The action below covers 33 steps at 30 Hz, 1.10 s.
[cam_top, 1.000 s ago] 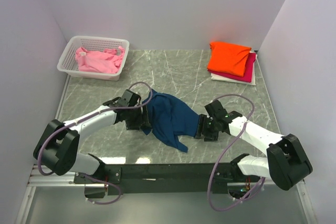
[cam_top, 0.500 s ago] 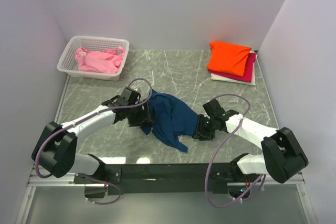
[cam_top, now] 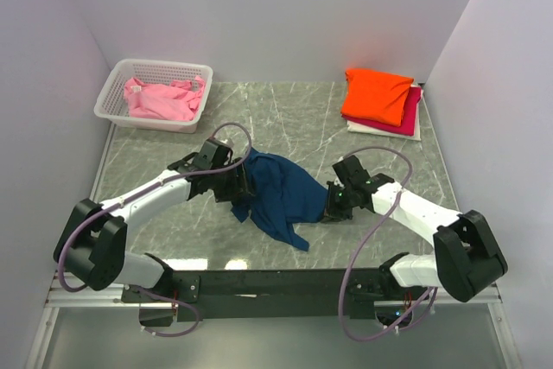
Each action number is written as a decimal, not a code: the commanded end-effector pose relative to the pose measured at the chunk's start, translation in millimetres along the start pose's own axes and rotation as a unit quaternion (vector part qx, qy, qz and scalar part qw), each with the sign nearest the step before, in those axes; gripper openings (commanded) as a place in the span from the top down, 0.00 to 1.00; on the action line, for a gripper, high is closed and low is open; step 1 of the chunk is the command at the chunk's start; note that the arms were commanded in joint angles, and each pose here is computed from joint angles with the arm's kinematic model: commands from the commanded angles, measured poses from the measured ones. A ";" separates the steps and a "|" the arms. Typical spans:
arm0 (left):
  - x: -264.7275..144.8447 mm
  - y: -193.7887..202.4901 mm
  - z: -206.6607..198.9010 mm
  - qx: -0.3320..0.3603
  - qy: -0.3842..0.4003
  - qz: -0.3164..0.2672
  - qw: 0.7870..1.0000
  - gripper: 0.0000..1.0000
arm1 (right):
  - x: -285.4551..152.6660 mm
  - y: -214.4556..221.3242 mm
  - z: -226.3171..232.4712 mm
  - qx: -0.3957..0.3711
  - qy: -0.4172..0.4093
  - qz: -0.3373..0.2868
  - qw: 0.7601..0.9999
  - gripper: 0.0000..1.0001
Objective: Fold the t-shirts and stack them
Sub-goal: Flatten the tshirt out
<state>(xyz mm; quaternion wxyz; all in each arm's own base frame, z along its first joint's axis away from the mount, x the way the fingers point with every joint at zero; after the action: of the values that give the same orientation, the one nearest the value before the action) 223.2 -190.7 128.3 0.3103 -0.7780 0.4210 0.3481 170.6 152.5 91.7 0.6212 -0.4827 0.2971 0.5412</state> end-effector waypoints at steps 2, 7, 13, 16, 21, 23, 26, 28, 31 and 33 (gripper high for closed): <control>-3.5 -13.7 -24.4 0.016 0.035 -0.025 0.999 0.39 | -26.9 -13.5 7.7 -0.020 0.004 -0.035 0.999 1.00; 2.2 -12.2 -26.1 0.018 0.032 -0.018 0.999 0.45 | -44.1 -23.3 5.7 -0.014 0.014 -0.062 0.998 1.00; 12.9 -12.0 -22.4 0.031 -0.007 -0.018 0.999 0.57 | -46.3 -28.7 -0.1 -0.003 0.015 -0.067 0.998 1.00; 18.4 -10.4 -21.6 0.041 -0.024 -0.017 0.999 0.65 | -46.1 -30.6 -1.7 -0.001 0.016 -0.068 0.998 1.00; 31.0 -6.6 -18.0 0.053 -0.055 -0.013 0.997 0.76 | -47.3 -32.5 -2.4 0.001 0.015 -0.072 0.997 1.00; 32.4 -5.8 -19.4 0.065 -0.070 -0.021 0.995 0.85 | -48.5 -33.1 -3.4 0.003 0.016 -0.075 0.997 1.00; 27.8 -10.9 -17.7 0.071 -0.099 -0.042 0.992 1.00 | -53.0 -36.4 -5.9 0.007 0.018 -0.082 0.996 1.00; 17.5 -18.1 -21.7 0.077 -0.099 -0.069 0.990 1.00 | -60.2 -42.7 -6.3 0.007 0.019 -0.092 0.996 1.00; -4.6 -39.7 -24.0 0.082 -0.117 -0.126 0.982 1.00 | -79.3 -61.6 -6.9 0.010 0.020 -0.119 0.993 1.00; -25.6 -60.9 -30.0 0.083 -0.129 -0.158 0.975 1.00 | -98.6 -80.4 -6.7 0.007 0.028 -0.147 0.989 1.00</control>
<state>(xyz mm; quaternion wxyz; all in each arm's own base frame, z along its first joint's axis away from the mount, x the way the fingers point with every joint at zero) 251.0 -196.0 123.7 0.4402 -0.7287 0.3479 0.3927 204.6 118.8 158.7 0.6691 -0.5037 0.2871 0.4649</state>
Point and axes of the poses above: each gripper's point midway between its finger pads, its own x axis out along the fingers, its own z axis along the line the jaws close on, y = z × x, the point moved 6 cm from there along -x, back along the fingers, and after that the axes turned 15 degrees about -x, right-handed, at the moved point
